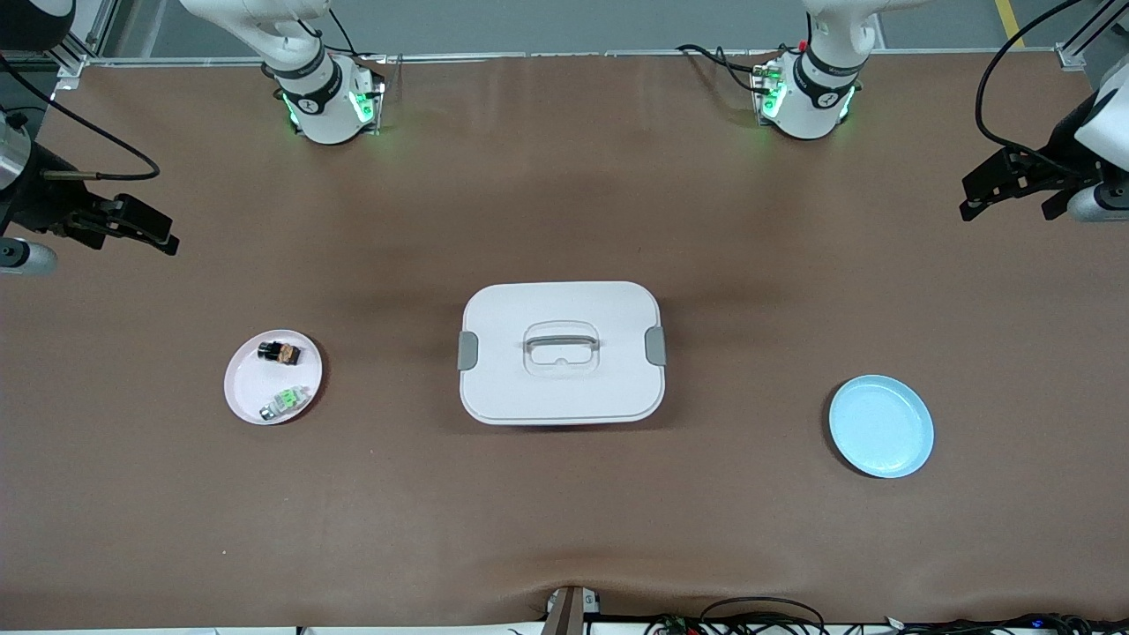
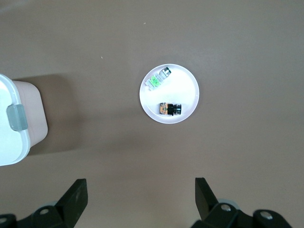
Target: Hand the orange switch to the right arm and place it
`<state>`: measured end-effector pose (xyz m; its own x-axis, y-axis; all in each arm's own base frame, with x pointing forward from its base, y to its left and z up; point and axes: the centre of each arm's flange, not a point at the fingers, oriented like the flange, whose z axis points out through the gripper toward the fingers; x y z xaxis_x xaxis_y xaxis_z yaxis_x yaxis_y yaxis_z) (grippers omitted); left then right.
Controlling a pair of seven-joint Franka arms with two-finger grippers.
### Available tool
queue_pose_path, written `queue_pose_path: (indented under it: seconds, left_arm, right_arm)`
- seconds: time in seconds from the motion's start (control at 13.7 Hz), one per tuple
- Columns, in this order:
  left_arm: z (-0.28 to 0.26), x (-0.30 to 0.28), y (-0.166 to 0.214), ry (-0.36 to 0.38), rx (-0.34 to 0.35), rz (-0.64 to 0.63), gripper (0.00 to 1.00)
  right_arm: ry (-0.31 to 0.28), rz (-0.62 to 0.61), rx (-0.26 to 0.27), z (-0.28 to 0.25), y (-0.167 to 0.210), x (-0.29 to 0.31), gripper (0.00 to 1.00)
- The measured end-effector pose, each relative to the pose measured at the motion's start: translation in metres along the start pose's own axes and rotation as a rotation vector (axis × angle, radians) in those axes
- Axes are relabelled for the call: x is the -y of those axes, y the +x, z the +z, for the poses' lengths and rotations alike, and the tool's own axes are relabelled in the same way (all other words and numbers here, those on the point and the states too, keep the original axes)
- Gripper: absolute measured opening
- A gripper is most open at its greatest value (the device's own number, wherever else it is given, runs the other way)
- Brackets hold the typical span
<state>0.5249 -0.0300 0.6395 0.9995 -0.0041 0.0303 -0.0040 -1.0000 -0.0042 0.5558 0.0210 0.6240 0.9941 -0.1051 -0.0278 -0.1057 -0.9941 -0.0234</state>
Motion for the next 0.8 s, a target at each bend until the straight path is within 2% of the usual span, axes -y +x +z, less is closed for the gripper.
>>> queue_pose_path:
  seconds: [0.44,0.8]
  left_arm:
    - [0.000,0.000,0.000,0.000,0.001,0.000,1.00]
    - [0.000,0.001,0.000,0.000,0.001,-0.002,1.00]
  right_arm:
    - [0.005,0.000,-0.037,-0.011,0.000,0.000,1.00]
    - [0.004,-0.044,-0.043,-0.014,0.000,0.000,1.00]
